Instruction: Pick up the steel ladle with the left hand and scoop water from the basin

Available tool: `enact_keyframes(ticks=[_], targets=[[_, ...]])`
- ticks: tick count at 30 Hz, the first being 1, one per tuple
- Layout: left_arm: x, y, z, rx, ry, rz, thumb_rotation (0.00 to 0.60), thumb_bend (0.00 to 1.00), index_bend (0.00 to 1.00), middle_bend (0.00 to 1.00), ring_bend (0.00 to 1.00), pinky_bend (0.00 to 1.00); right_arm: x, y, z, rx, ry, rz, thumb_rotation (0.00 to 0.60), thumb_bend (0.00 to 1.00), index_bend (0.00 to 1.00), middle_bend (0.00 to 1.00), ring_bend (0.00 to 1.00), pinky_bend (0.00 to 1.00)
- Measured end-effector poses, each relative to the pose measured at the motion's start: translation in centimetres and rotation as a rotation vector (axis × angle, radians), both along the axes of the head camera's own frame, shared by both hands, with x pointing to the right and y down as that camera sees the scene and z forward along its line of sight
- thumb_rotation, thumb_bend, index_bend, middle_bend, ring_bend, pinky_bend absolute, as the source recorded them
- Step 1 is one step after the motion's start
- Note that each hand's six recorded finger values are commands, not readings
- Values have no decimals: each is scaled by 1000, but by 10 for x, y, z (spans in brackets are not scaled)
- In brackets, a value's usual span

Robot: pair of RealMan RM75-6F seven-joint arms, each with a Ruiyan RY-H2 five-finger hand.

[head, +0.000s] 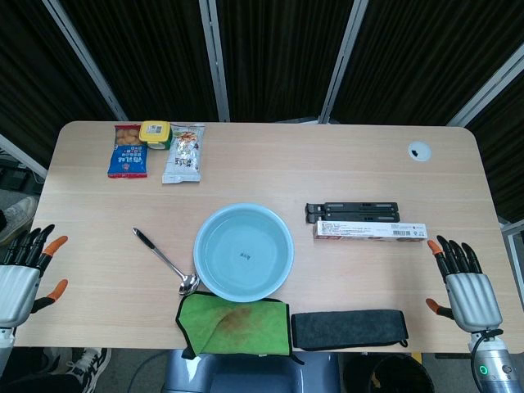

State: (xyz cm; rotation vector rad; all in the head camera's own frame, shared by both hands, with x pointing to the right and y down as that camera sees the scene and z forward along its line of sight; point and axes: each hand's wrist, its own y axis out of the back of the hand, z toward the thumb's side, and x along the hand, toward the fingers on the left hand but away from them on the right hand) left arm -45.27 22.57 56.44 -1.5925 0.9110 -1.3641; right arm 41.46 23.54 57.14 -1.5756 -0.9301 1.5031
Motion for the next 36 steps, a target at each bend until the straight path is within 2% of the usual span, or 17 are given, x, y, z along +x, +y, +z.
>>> enact_keyframes(ticks=[11,20,26,36], targets=[[14,-4,29,-99,-57,86,600,299,357,0,0,0,7,-3,-5,0,-22,19,600,0,0,0,0,0],[24,-19,57,-128,-93,145,600,337,452,0,0,0,10,-4,1,-28,-12,24,600,0,0,0,0,0],[33,-27,89,-177,-120,179,600,345,446,0,0,0,14,-8,4,-39,-9,38,600,0,0,0,0,0],[57,-41,124,-187,-109,222,600,345,428,0,0,0,19,-12,7,-50,1,53,600,0,0,0,0,0]])
